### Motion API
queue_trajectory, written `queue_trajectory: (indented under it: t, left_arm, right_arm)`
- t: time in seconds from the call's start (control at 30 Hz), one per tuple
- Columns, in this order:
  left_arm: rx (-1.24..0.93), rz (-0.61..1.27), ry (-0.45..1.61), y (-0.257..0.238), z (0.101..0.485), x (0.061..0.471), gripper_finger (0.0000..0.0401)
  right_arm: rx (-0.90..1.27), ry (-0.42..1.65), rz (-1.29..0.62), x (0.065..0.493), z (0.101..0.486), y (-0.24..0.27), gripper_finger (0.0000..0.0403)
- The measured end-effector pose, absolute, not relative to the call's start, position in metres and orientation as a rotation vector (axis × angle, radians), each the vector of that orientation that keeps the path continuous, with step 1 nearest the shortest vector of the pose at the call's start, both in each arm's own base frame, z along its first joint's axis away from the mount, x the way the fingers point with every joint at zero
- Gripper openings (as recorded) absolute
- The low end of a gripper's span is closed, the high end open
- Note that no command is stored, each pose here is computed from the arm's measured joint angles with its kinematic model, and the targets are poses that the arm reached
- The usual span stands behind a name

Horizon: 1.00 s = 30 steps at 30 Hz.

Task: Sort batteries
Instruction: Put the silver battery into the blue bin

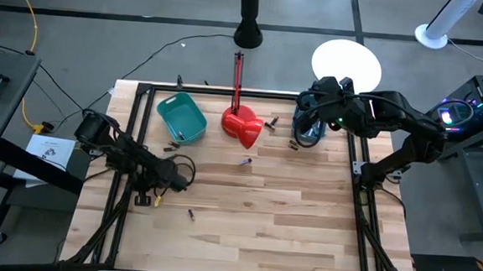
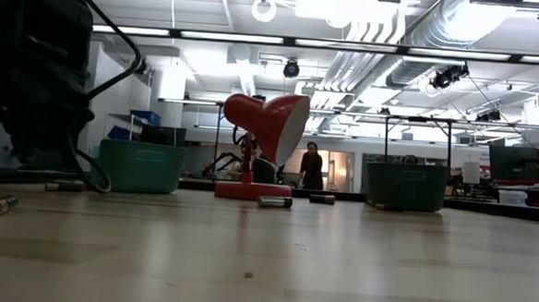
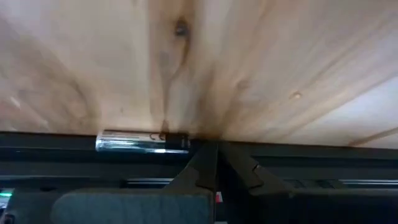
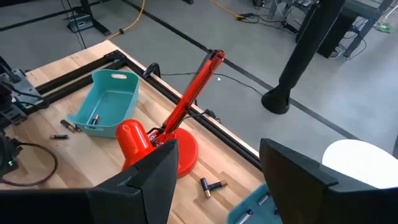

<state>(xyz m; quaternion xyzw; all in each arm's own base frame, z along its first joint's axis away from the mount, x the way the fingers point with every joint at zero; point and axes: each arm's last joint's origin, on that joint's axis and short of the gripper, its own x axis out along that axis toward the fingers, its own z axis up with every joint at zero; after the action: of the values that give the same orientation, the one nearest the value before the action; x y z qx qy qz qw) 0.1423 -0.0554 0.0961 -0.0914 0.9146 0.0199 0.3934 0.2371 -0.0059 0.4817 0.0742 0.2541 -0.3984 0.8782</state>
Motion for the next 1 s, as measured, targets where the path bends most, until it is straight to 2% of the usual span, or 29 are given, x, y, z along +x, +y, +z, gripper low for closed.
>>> queue_trajectory:
  t: [0.13, 0.33, 0.53, 0.77, 0.87, 1.0]
  left_arm:
    - [-0.234, 0.044, 2.307, -0.055, 0.093, 0.140, 0.0000]
    - [-0.281, 0.180, 2.279, -0.045, 0.092, 0.145, 0.0000]
    - [-0.271, 0.251, 2.242, -0.036, 0.095, 0.153, 0.0000]
    - [-0.365, 0.337, 2.231, -0.016, 0.093, 0.154, 0.0000]
    - [-0.387, 0.391, 2.192, -0.008, 0.097, 0.163, 0.0000]
    - [-0.306, 0.384, 2.089, -0.004, 0.109, 0.189, 0.0000]
  right_arm:
    - [0.157, 0.529, -0.835, 0.237, 0.482, -0.007, 0.0220]
    - [0.172, 0.522, -0.839, 0.237, 0.482, -0.007, 0.0220]
    - [0.186, 0.516, -0.844, 0.238, 0.481, -0.007, 0.0220]
    - [0.182, 0.538, -0.850, 0.248, 0.475, -0.006, 0.0220]
    - [0.162, 0.563, -0.851, 0.257, 0.470, -0.006, 0.0220]
    - [0.123, 0.600, -0.846, 0.267, 0.463, -0.005, 0.0220]
